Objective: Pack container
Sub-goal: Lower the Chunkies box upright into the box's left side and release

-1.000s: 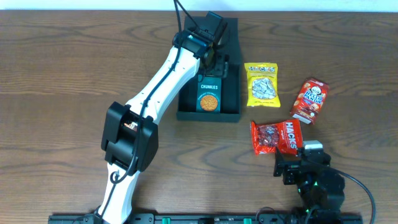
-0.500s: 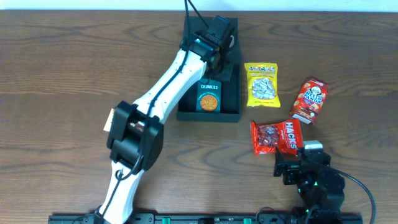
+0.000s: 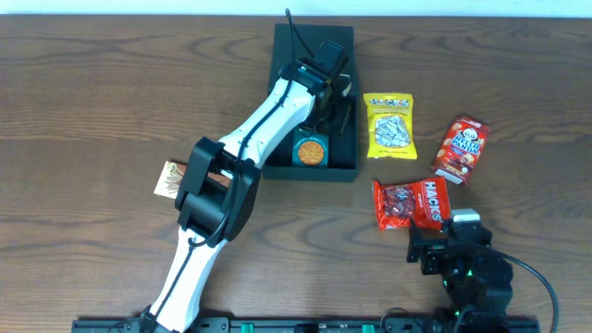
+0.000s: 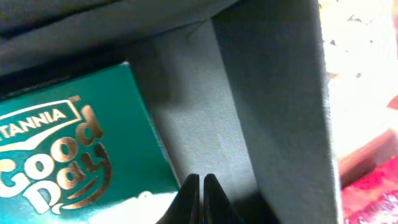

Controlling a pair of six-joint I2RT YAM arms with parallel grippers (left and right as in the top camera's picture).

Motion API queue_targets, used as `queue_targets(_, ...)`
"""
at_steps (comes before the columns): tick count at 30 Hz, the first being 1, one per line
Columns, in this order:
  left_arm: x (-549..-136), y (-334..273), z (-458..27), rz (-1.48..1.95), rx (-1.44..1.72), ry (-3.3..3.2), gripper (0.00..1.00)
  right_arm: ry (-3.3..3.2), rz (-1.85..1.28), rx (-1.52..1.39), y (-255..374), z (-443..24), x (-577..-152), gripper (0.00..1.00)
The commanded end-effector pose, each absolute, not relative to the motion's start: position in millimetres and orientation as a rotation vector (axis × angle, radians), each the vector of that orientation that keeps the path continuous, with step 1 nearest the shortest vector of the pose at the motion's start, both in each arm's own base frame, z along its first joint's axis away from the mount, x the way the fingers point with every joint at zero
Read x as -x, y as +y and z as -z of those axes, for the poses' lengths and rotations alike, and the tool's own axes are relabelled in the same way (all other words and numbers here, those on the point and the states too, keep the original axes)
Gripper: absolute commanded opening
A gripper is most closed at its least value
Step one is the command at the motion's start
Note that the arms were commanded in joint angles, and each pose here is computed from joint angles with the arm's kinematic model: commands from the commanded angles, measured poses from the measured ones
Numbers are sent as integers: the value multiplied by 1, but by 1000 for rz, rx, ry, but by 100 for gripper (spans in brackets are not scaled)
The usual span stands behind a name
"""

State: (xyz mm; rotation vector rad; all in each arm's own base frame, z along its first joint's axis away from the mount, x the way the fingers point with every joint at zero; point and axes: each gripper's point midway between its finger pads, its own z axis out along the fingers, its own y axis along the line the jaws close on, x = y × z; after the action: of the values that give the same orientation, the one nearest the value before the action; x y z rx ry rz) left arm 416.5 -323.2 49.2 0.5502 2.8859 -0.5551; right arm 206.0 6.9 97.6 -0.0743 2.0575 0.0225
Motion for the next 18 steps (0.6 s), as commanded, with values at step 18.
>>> queue_targets(18, -402, -274, -37, 183, -612, 2991, 6, 2064, -13, 52, 4, -94, -206, 99)
